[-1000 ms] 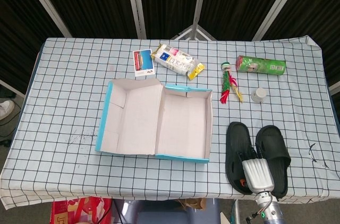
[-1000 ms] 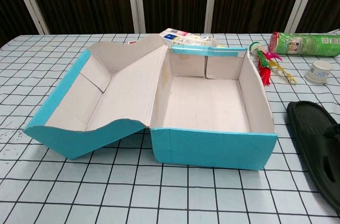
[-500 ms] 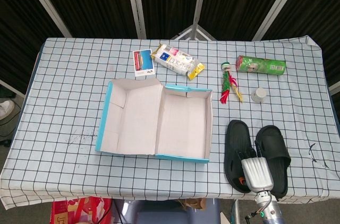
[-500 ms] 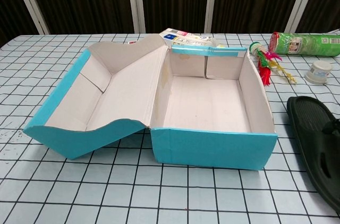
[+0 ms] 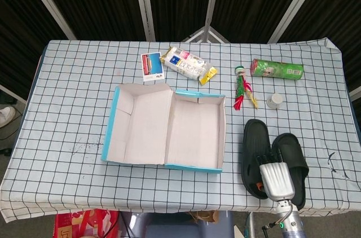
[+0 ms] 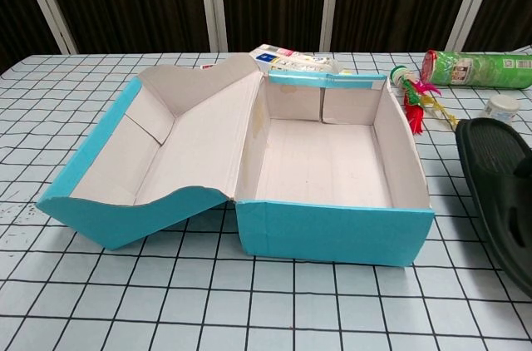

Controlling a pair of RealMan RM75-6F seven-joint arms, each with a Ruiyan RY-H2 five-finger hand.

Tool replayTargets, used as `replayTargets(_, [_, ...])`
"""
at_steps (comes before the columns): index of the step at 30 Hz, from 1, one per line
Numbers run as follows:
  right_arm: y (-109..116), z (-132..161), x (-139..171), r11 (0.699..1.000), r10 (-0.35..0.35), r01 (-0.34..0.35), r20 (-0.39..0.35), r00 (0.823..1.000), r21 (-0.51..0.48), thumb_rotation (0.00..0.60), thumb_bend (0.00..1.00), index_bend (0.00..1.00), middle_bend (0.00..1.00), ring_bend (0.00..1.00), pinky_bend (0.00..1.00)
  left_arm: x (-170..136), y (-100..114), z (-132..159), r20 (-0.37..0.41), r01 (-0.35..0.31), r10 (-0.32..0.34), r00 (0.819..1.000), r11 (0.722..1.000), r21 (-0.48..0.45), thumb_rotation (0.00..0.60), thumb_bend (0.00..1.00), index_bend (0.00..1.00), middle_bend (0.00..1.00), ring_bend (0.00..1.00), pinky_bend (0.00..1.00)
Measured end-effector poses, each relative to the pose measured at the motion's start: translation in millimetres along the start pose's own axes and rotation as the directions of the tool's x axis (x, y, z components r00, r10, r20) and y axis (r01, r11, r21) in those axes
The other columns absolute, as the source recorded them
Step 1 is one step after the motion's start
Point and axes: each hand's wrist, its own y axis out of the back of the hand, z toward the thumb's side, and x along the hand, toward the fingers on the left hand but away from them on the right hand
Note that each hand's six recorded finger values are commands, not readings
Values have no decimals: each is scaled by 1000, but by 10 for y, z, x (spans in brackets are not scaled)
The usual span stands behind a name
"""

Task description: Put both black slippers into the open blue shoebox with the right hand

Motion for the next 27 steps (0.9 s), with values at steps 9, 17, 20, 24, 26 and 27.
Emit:
replayTargets(9, [484, -21, -146, 997, -72, 72, -2, 997, 31, 600, 491, 579, 554, 410, 254, 0, 7, -11, -2, 1, -1, 1000, 1000, -4, 600, 373, 99, 64, 31, 131])
replayTargets(17, [793, 105, -265, 991, -109, 111, -34, 994, 75, 600, 498, 588, 530, 515, 482, 3, 12, -19, -2, 1, -1, 1000, 1000, -8, 600, 373, 99, 64, 31, 131])
replayTargets(20, [801, 147, -298, 991, -98, 101, -42, 994, 86, 600, 498, 588, 528, 546, 549, 4, 15, -22, -2, 0, 0, 1000, 1000, -9, 600, 373, 99, 64, 31, 131])
replayTargets(24, [809, 198, -345, 992, -87, 91, -50, 995, 93, 600, 497, 599, 528, 616, 621, 7, 13, -27, -4, 0, 0, 1000, 1000, -8, 600, 373, 100, 63, 31, 131])
replayTargets(26, [826, 233, -370, 993, -83, 87, -56, 995, 80, 600, 498, 611, 528, 648, 641, 9, 8, -24, -3, 2, -2, 1000, 1000, -7, 600, 373, 101, 63, 32, 131])
replayTargets(27, [834, 253, -383, 994, -80, 84, -60, 995, 70, 600, 498, 613, 528, 652, 643, 9, 5, -22, -2, 3, -3, 1000, 1000, -6, 600, 373, 101, 63, 32, 131])
